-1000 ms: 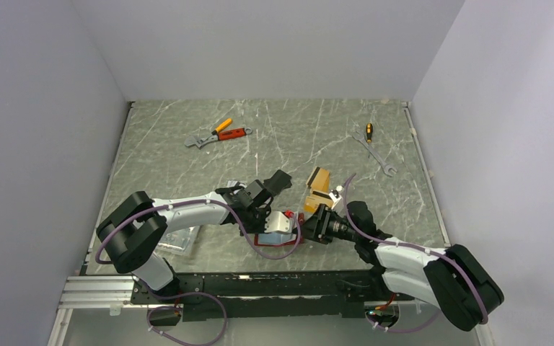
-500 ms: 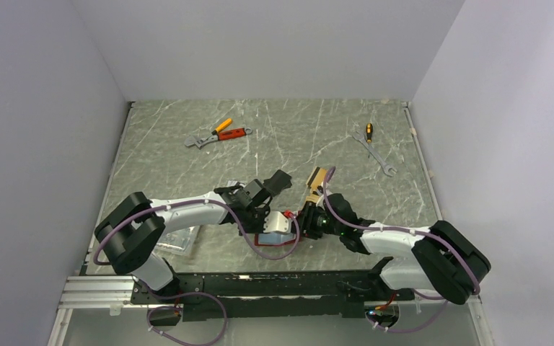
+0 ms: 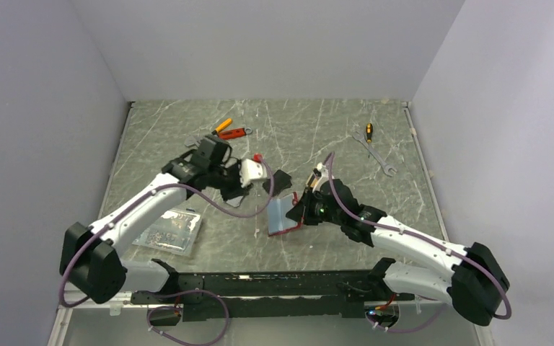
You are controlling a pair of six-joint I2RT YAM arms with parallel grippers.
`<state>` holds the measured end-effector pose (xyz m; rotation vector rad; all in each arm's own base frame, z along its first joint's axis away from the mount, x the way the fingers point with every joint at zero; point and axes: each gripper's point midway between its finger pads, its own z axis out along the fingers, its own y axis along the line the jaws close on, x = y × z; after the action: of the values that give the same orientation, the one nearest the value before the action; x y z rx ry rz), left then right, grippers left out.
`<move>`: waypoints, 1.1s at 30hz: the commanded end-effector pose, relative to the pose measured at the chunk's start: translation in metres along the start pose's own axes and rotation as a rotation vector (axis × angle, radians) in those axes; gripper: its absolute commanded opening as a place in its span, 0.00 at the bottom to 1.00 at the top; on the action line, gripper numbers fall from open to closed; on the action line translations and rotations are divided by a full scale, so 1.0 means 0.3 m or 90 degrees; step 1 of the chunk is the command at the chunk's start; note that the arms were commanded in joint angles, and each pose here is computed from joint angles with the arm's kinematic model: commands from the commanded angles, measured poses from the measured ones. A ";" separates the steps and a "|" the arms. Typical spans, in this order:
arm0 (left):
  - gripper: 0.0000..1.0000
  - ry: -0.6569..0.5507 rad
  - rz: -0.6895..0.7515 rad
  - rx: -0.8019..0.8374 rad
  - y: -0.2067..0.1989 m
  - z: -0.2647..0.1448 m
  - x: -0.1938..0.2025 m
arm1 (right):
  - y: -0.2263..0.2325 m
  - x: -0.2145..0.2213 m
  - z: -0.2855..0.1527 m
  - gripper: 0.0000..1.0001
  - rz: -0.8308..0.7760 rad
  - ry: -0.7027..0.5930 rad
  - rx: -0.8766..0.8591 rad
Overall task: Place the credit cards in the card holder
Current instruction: Close the card holder at the center of the board.
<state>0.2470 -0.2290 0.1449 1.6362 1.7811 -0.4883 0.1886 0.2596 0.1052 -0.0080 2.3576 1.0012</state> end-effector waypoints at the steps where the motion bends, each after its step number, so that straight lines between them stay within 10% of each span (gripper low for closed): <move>1: 0.33 -0.118 -0.064 0.013 0.030 -0.118 -0.126 | 0.185 -0.041 -0.093 0.00 -0.112 0.021 -0.085; 14: 0.36 -0.235 -0.235 0.185 0.058 -0.115 -0.066 | 0.654 -0.112 -0.418 0.00 -0.263 -0.035 -0.376; 33: 0.30 -0.315 -0.148 0.368 -0.244 -0.266 -0.221 | 0.457 -0.137 -0.175 0.00 -0.136 -0.136 -0.263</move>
<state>0.1703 -0.2288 0.2210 1.4564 1.6188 -1.4122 0.1562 0.3008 0.2174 -0.3543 2.0029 1.1903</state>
